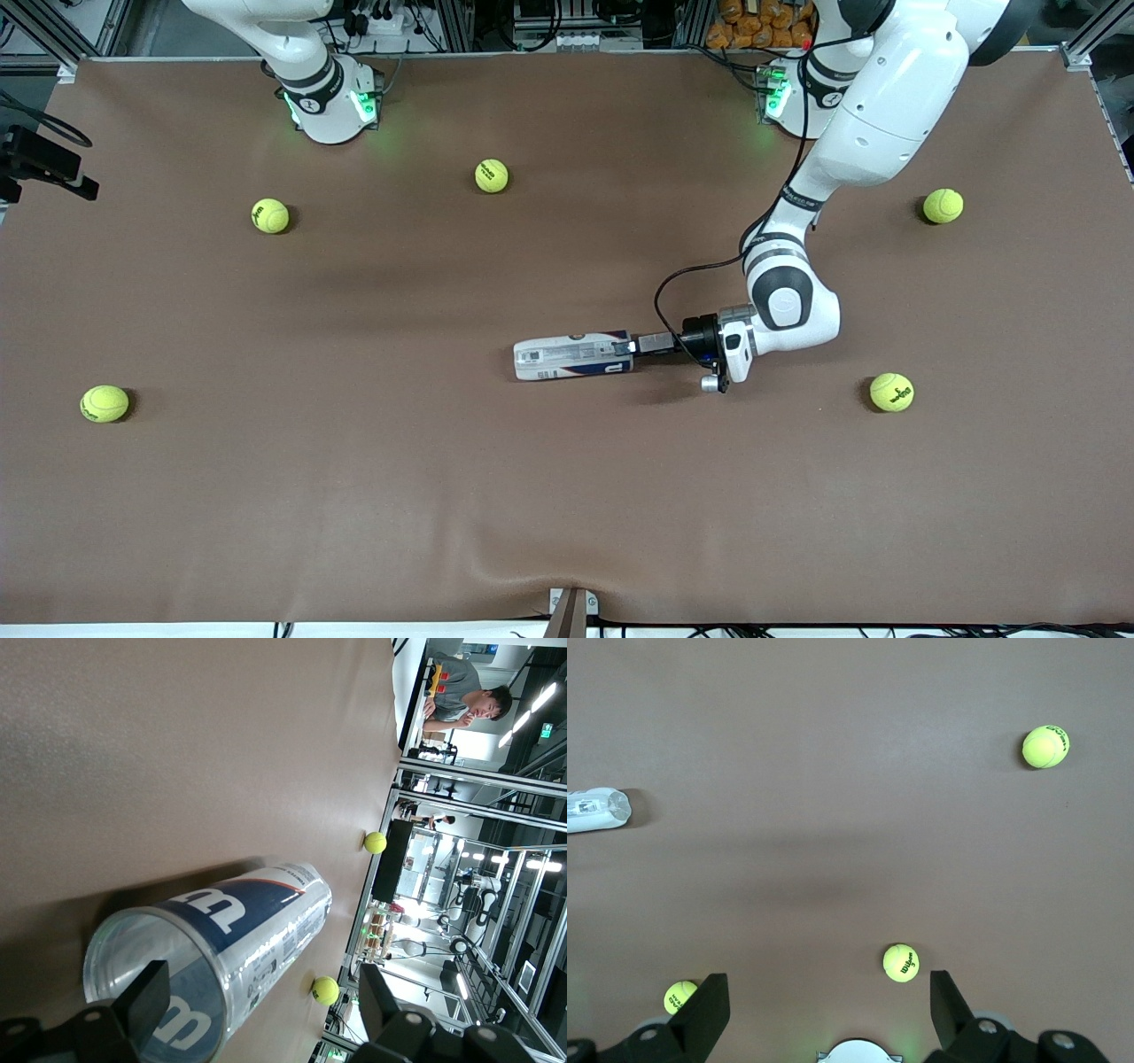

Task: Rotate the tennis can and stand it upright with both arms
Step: 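Close the left gripper around the can's open end, then lift and tilt the can upright with the left gripper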

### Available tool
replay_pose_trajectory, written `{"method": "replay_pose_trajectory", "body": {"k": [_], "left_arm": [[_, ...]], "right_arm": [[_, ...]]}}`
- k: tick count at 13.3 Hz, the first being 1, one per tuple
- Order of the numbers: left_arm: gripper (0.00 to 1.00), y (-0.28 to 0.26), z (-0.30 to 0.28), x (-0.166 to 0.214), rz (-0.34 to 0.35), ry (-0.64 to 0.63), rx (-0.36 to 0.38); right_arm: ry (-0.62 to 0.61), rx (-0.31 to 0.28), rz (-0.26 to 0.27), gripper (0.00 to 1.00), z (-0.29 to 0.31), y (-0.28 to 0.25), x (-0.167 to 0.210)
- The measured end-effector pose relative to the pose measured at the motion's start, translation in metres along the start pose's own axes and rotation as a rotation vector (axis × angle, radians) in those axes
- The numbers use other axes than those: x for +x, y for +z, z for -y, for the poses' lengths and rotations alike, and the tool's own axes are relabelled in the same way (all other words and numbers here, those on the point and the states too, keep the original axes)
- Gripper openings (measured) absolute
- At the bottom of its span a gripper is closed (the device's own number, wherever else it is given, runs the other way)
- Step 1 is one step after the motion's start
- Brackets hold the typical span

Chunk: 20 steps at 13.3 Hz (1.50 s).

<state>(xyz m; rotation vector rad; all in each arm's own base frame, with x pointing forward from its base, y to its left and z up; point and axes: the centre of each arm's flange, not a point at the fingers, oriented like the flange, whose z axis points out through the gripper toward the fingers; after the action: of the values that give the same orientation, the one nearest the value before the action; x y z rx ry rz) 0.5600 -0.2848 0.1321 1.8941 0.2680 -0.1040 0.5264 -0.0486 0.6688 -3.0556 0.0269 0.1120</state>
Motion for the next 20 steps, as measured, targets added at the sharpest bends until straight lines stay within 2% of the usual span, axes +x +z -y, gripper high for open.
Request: {"method": "replay_pose_trajectory", "body": {"k": [5,8,12,14,17,20], "left_arm": [[0.35,0.001,0.001,0.001,0.000,-0.001,0.000],[0.05,0.003,0.001,-0.001,0.017,0.038,-0.019],[0.05,0.000,-0.014,0.007,0.044,0.069,-0.070],[0.05,-0.002,-0.031,0.013,0.076,0.046,-0.056],[0.05,-0.011,-0.086,0.023,0.137,-0.017,0.037],[0.05,-0.025,-0.138,0.022,0.160,-0.040,0.150]], "right_arm": [[-0.010,-0.030,0.004,1.00,0.003,0.015,0.015],[-0.026,-0.053,-0.002,1.00,0.011,0.016,0.017],[-0.008,-0.062,0.001,1.00,0.002,0.015,0.017],[0.014,-0.062,0.000,1.00,-0.009,0.014,0.016],[0.037,-0.060,-0.001,1.00,-0.021,0.014,0.014],[0.037,-0.060,-0.001,1.00,-0.021,0.014,0.014]]}}
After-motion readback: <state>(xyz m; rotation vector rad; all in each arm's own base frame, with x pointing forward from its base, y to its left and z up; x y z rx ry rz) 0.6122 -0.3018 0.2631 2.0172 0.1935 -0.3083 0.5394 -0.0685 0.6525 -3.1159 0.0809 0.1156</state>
